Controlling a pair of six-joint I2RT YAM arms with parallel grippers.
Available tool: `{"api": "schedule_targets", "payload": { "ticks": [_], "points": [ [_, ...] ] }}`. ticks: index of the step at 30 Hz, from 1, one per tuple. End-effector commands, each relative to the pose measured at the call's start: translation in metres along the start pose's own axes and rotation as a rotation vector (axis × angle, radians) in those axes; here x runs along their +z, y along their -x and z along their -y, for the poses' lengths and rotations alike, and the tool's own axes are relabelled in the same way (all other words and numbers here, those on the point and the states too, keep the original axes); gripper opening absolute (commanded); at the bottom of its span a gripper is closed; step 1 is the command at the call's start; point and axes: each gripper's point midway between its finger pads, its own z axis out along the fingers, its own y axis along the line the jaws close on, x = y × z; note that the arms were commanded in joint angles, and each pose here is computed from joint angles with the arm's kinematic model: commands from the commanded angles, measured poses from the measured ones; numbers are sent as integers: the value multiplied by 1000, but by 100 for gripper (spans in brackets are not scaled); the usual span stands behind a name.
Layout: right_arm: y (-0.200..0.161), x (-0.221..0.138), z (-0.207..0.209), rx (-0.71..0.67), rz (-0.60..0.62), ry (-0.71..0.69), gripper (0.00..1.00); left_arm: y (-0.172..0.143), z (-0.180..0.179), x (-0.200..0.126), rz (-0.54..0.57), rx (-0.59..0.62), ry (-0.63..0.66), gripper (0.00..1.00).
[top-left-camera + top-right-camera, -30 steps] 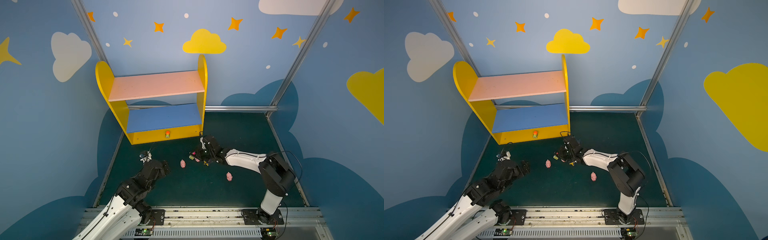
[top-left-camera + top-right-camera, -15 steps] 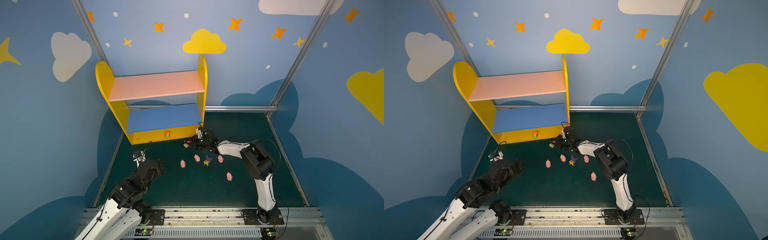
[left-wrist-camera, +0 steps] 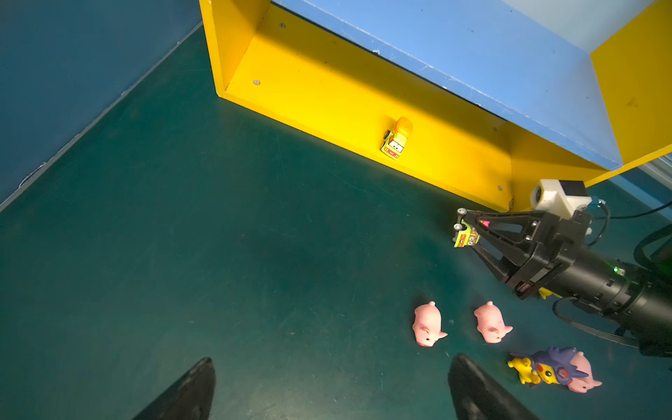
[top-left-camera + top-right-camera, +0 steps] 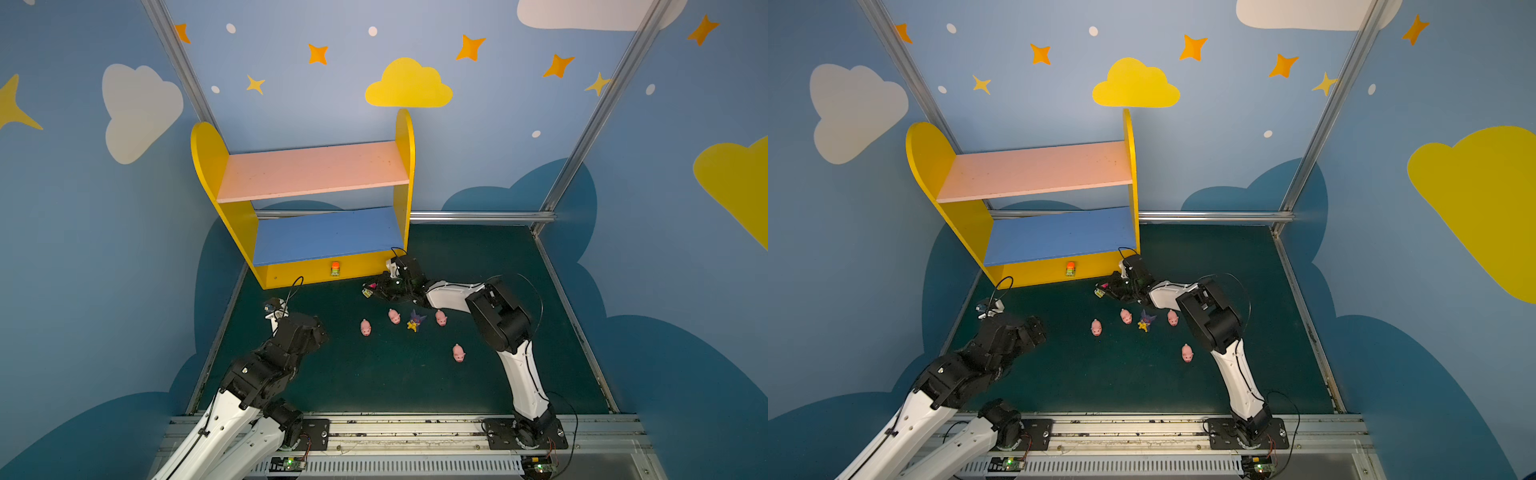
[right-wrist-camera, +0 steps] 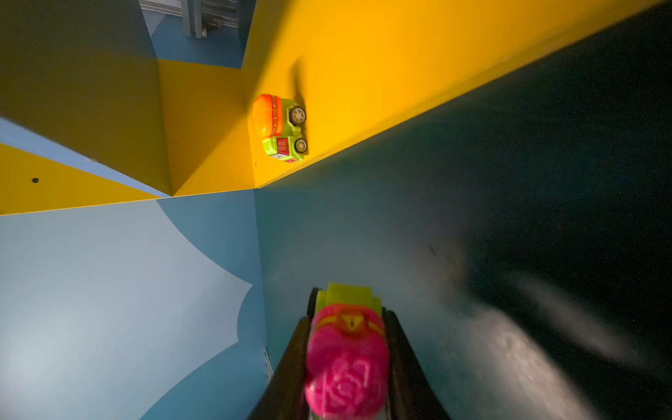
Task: Organize plastic toys on shelves
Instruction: Pick up the plastic toy from the bottom-center of the table, then place the plastic toy on the shelf.
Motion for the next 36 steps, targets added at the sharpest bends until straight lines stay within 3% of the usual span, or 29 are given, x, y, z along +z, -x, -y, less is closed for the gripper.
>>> {"api": "schedule_targets", "payload": {
  "ticks": [1,36],
  "points": [
    [9,6,-10,-9,2,47,20,6,2,-4,6,9,-5,100],
    [54,43,-10,-8,1,93,23,23,-4,-7,20,12,51,100]
  ]
}}
